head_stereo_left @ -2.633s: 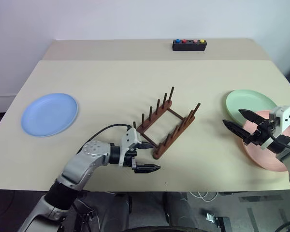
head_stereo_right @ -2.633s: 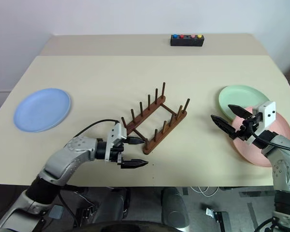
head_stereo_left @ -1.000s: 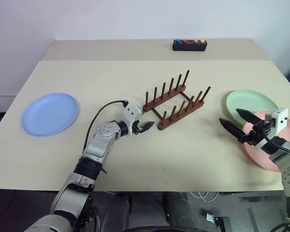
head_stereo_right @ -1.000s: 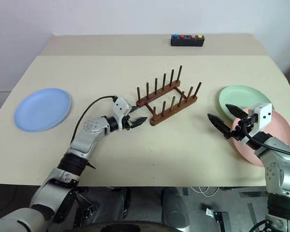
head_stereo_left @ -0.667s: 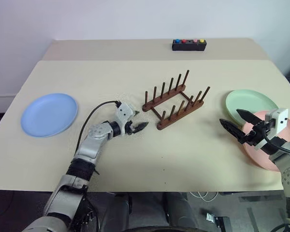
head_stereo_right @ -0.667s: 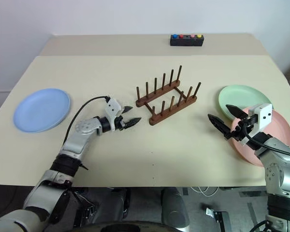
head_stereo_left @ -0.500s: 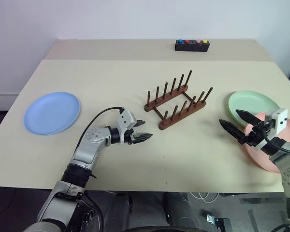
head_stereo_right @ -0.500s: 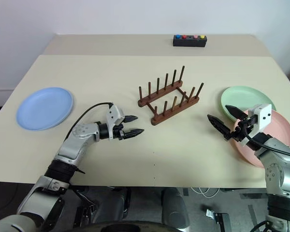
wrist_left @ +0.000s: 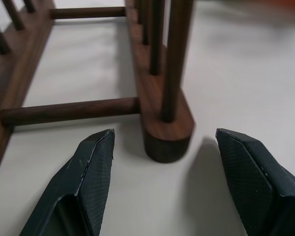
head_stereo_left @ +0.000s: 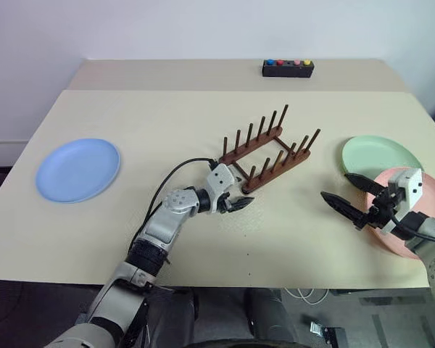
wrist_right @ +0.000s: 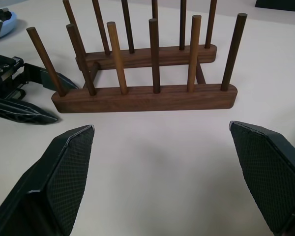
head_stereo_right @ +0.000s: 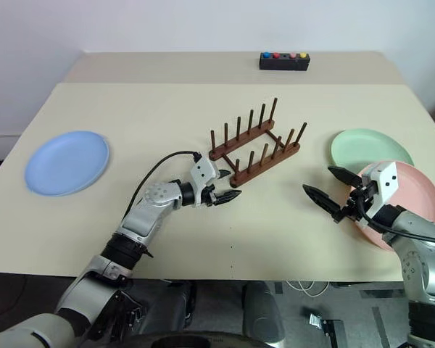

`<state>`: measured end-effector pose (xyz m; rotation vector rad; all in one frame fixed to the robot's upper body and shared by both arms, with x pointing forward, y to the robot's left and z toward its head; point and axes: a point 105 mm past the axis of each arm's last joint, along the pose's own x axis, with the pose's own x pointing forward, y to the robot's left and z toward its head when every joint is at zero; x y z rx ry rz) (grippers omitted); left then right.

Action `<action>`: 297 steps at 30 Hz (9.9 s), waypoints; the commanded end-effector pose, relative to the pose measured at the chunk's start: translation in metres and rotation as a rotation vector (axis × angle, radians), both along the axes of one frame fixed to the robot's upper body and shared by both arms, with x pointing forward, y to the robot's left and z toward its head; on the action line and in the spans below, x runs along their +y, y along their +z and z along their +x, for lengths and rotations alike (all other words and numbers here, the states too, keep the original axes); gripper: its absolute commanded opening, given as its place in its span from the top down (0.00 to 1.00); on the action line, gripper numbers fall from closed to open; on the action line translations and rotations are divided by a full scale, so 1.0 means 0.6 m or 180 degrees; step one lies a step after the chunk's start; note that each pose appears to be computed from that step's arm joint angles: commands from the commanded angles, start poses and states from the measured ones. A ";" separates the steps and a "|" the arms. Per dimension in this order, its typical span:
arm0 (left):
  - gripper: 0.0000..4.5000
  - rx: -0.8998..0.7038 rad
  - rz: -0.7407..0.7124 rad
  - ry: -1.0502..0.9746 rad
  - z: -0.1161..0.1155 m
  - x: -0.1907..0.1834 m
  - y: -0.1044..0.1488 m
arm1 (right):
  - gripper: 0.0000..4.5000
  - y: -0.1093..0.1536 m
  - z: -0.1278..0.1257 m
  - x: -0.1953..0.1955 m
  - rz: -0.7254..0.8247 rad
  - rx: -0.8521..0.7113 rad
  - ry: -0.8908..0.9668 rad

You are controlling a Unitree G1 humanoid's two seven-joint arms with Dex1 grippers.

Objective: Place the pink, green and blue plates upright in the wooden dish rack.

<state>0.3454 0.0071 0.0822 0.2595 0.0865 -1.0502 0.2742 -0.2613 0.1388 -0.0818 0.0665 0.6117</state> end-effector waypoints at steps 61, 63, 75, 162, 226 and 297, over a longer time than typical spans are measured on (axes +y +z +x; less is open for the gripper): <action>0.85 0.0135 0.0076 -0.0831 -0.069 0.098 0.013 | 0.98 -0.031 0.004 0.007 -0.0636 0.0177 -0.0034; 0.96 0.0127 0.0102 -0.0885 -0.072 0.071 0.016 | 1.00 -0.034 0.016 0.004 -0.0752 0.0188 -0.0093; 0.96 -0.0133 0.0384 -0.0500 -0.022 0.017 0.002 | 1.00 -0.064 0.054 0.016 -0.1122 0.0239 -0.0245; 0.98 0.0150 -0.0386 -0.1389 -0.094 -0.010 0.041 | 1.00 -0.017 -0.078 -0.044 -0.2255 0.0780 -0.1328; 0.98 -0.0162 -0.0409 -0.0416 -0.064 0.056 0.060 | 1.00 0.240 0.096 0.044 0.1557 -0.0302 0.1113; 0.98 -0.0100 -0.0391 -0.0509 -0.070 0.041 0.048 | 0.99 -0.039 0.074 -0.166 -0.1806 0.0505 -0.0856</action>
